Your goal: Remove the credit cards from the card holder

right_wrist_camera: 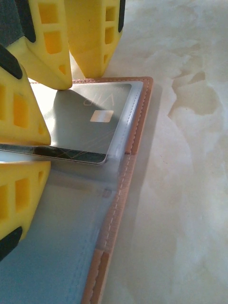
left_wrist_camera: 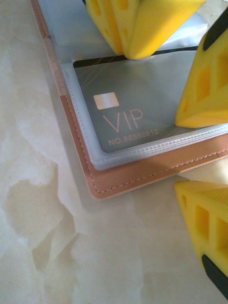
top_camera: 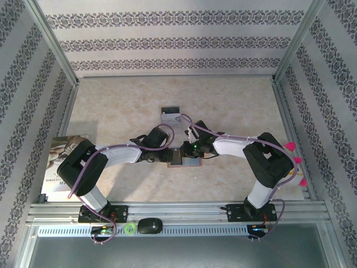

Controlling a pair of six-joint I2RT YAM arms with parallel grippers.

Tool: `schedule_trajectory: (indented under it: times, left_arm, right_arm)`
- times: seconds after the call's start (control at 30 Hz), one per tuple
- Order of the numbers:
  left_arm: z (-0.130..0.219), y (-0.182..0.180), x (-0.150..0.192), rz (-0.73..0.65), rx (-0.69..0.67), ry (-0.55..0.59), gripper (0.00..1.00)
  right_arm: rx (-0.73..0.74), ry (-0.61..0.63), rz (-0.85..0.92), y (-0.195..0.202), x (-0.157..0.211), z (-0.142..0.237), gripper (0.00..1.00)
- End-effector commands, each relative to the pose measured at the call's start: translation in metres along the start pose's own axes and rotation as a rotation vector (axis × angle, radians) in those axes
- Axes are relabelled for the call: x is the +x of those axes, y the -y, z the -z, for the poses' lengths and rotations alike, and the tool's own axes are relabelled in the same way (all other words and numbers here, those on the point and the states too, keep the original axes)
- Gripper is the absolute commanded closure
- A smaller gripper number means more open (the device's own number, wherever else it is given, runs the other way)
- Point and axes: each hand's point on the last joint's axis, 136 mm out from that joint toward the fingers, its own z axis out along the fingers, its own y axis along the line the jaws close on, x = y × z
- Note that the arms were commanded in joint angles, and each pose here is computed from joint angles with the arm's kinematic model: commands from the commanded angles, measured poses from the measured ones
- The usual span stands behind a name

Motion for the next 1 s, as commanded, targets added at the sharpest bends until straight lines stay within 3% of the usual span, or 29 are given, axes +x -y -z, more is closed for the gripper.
schedule_trajectory:
  times: [0.0,0.3,0.53,0.97]
  left_arm:
    - [-0.012,-0.011,0.025,-0.001,-0.041,-0.094,0.65]
    - [-0.013,-0.009,0.026,0.001,-0.031,-0.099,0.65]
    - [-0.011,-0.011,0.026,0.002,-0.038,-0.089,0.65]
    - [-0.01,-0.013,0.029,0.006,-0.041,-0.093,0.65]
  right_arm:
    - [-0.024,-0.008,-0.014,-0.001,0.004,-0.001,0.82]
    - [-0.049,-0.038,-0.039,-0.001,0.012,-0.009,0.81]
    - [-0.002,-0.018,-0.047,0.008,0.014,-0.008,1.0]
    - [0.207,0.061,-0.023,0.035,0.012,0.027,1.0]
